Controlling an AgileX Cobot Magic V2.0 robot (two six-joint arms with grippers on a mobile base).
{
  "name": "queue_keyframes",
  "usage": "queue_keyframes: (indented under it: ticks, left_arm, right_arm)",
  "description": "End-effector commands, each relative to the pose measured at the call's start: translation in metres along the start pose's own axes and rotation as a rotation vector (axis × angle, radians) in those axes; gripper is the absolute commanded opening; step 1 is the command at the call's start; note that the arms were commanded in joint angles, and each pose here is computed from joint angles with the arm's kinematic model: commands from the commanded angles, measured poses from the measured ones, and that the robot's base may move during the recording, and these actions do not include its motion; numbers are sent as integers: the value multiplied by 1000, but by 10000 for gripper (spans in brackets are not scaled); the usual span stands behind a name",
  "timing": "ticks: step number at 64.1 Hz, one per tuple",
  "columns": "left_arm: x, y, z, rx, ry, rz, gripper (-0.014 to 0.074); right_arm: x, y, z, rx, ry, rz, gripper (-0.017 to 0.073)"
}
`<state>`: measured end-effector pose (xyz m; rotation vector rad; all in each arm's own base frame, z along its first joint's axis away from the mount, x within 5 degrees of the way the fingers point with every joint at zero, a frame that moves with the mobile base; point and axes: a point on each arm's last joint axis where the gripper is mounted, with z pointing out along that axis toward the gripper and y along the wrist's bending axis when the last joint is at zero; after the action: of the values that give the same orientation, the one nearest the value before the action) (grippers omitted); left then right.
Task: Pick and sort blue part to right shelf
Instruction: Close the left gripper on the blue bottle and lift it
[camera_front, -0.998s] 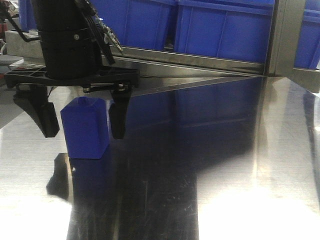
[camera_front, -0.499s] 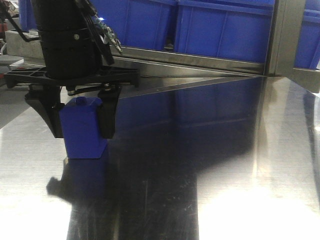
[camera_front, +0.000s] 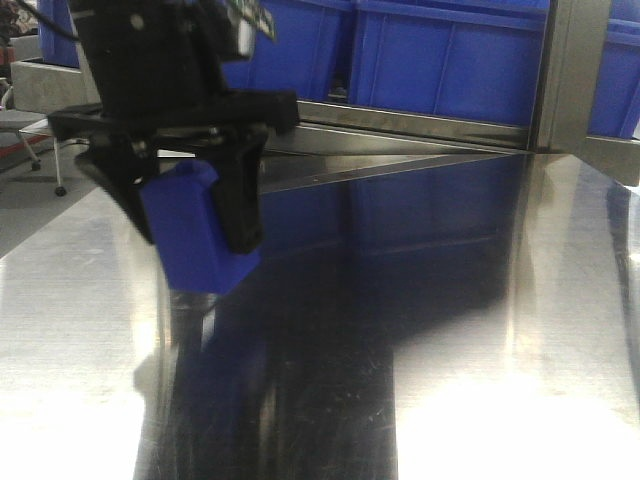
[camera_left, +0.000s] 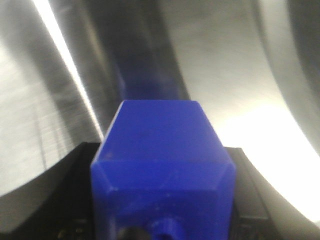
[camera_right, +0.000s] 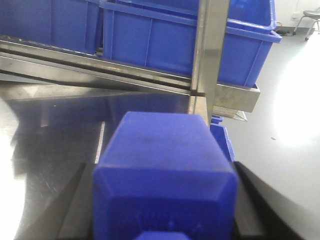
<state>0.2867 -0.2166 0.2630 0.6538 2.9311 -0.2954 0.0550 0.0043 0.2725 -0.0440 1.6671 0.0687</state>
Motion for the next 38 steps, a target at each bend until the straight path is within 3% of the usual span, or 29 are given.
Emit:
queue_keyframes:
  ticks: [1,9,15,27,38]
  left_arm:
    - [6,-14,-38,105,-144,176,395]
    - [16,-17,-46,152,-267,300,395]
    - [26,-14,-48,137,-371,339,395]
    - [47,-1,-53,97,-636,268,395]
    - [78,27,-62,64,-823,121,395]
  right_arm:
    - [-17,0,-2,7,-110,-5,404]
    - [-17,0,-2,7,-110,-5,404]
    - [-17,0,-2,7,-110,-5,404]
    - [-17,0,-2,7,-110,-5,404]
    - [-17,0,-2,7,-110,-5,404]
